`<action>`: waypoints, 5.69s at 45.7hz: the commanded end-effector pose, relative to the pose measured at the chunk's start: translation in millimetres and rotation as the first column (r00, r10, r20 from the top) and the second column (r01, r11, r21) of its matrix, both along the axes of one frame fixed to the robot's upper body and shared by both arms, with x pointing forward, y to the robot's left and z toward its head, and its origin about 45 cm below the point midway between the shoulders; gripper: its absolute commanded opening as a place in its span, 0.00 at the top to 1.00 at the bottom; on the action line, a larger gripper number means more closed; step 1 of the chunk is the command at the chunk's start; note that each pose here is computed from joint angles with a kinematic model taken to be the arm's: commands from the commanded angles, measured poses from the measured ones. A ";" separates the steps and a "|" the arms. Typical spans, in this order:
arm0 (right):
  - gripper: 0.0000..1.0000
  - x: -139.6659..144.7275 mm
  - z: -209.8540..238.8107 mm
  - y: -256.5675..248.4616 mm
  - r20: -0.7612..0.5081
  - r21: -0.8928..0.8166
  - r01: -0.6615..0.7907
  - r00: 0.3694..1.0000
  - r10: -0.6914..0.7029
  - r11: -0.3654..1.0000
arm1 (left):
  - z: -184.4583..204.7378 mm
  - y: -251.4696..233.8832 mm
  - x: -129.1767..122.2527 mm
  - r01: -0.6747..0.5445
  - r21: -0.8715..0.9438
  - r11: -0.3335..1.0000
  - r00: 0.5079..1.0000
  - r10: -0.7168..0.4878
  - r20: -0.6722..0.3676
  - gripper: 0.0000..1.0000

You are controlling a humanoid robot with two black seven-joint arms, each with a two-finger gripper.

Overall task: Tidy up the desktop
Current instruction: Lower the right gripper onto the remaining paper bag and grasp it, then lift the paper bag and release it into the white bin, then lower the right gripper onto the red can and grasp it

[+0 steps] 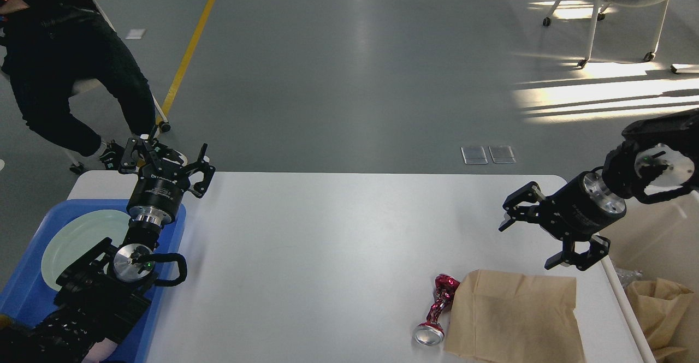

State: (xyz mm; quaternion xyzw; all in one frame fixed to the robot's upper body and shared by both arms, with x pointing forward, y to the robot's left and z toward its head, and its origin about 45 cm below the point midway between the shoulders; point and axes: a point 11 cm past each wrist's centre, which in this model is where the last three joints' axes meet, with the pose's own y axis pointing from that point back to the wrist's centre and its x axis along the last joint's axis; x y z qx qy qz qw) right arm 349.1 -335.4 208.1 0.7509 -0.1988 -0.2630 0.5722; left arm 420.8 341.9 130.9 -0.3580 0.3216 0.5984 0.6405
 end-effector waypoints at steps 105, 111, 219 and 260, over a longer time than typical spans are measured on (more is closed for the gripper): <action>1.00 80.1 191.3 -1.5 0.581 0.071 0.284 0.767 -0.271 0.956 | 0.0 0.0 0.0 0.000 0.000 1.000 1.000 0.000 0.000 0.04; 1.00 81.9 200.1 -8.6 0.602 0.077 0.299 0.747 -0.283 0.951 | 0.0 0.0 0.0 0.000 0.000 1.000 1.000 0.000 0.000 0.04; 0.00 29.1 227.6 114.6 0.375 -0.138 -0.251 0.882 0.285 0.958 | 0.0 0.0 0.0 0.000 0.000 1.000 1.000 0.000 0.000 0.04; 0.00 1.7 -73.5 101.2 -0.002 0.021 -0.109 0.994 0.109 0.994 | 0.0 0.0 0.0 0.000 0.000 1.000 1.000 0.000 0.000 0.04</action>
